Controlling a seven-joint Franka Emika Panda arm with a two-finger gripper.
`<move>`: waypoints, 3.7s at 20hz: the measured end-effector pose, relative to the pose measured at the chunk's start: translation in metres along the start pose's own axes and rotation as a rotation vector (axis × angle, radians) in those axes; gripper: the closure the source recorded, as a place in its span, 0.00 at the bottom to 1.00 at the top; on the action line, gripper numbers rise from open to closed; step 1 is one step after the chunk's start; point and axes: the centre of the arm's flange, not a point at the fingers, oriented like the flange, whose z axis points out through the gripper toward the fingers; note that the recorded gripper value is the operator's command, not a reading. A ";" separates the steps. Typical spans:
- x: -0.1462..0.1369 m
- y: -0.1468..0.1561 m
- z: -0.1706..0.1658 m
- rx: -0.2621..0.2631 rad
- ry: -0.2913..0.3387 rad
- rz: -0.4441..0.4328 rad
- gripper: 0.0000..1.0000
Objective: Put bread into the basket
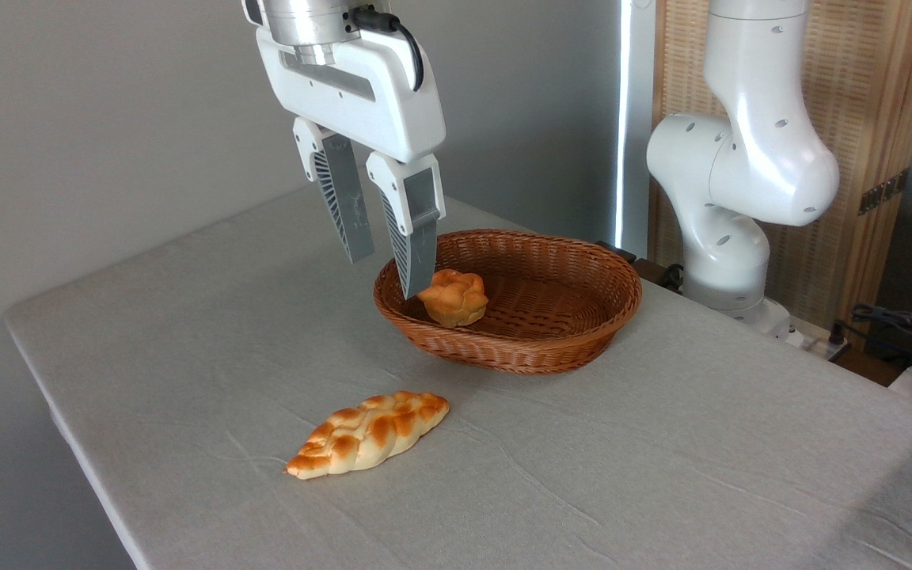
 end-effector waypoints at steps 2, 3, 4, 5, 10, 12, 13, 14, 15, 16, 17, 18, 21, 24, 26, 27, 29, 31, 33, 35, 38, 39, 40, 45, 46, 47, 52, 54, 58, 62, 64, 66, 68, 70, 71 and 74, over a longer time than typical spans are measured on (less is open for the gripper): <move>0.000 0.000 0.000 0.000 0.000 0.000 0.00; 0.000 0.000 0.000 0.000 0.000 0.000 0.00; 0.000 0.000 0.000 0.000 0.000 0.000 0.00; 0.000 0.000 0.000 0.000 0.000 0.000 0.00; 0.000 0.000 0.000 0.000 0.001 -0.001 0.00; -0.002 -0.002 -0.001 0.001 0.002 -0.005 0.00; -0.003 -0.003 -0.001 0.001 0.003 -0.007 0.00; -0.004 -0.004 -0.002 0.002 0.004 -0.010 0.00; -0.005 -0.004 -0.002 0.002 0.004 -0.012 0.00; -0.006 -0.004 -0.003 0.003 0.005 -0.012 0.00; -0.006 -0.004 -0.003 0.003 0.005 -0.012 0.00; -0.006 -0.004 -0.003 0.004 0.006 -0.012 0.00; -0.005 -0.005 -0.004 0.007 0.009 -0.011 0.00; -0.005 -0.004 -0.004 0.007 0.009 -0.010 0.00; -0.005 -0.004 -0.004 0.006 0.008 -0.008 0.00; -0.005 -0.004 -0.004 0.006 0.008 -0.006 0.00; -0.003 -0.003 -0.003 0.004 0.006 0.000 0.00; -0.001 -0.002 0.002 -0.004 -0.001 0.010 0.00; 0.001 0.001 0.010 -0.015 -0.013 0.020 0.00; 0.006 0.004 0.018 -0.017 -0.015 0.032 0.00; 0.021 0.013 0.037 -0.011 -0.011 0.063 0.00; 0.025 0.016 0.044 -0.013 -0.013 0.072 0.00; 0.031 0.021 0.056 -0.016 -0.017 0.086 0.00; 0.042 0.038 0.101 -0.034 -0.063 0.129 0.00; 0.046 0.042 0.112 -0.035 -0.066 0.140 0.00; 0.050 0.046 0.122 -0.031 -0.062 0.151 0.00; 0.070 0.066 0.194 0.045 -0.013 0.222 0.00; 0.067 0.066 0.207 0.081 -0.036 0.248 0.00; 0.064 0.063 0.209 0.117 -0.069 0.273 0.00; 0.062 0.060 0.208 0.124 -0.072 0.272 0.00; 0.061 0.060 0.208 0.129 -0.077 0.276 0.00; 0.061 0.060 0.211 0.135 -0.090 0.285 0.00; 0.064 0.060 0.217 0.153 -0.080 0.297 0.00; 0.067 0.060 0.226 0.170 -0.058 0.306 0.00; 0.067 0.060 0.228 0.172 -0.054 0.308 0.03; 0.068 0.060 0.233 0.175 -0.050 0.310 0.32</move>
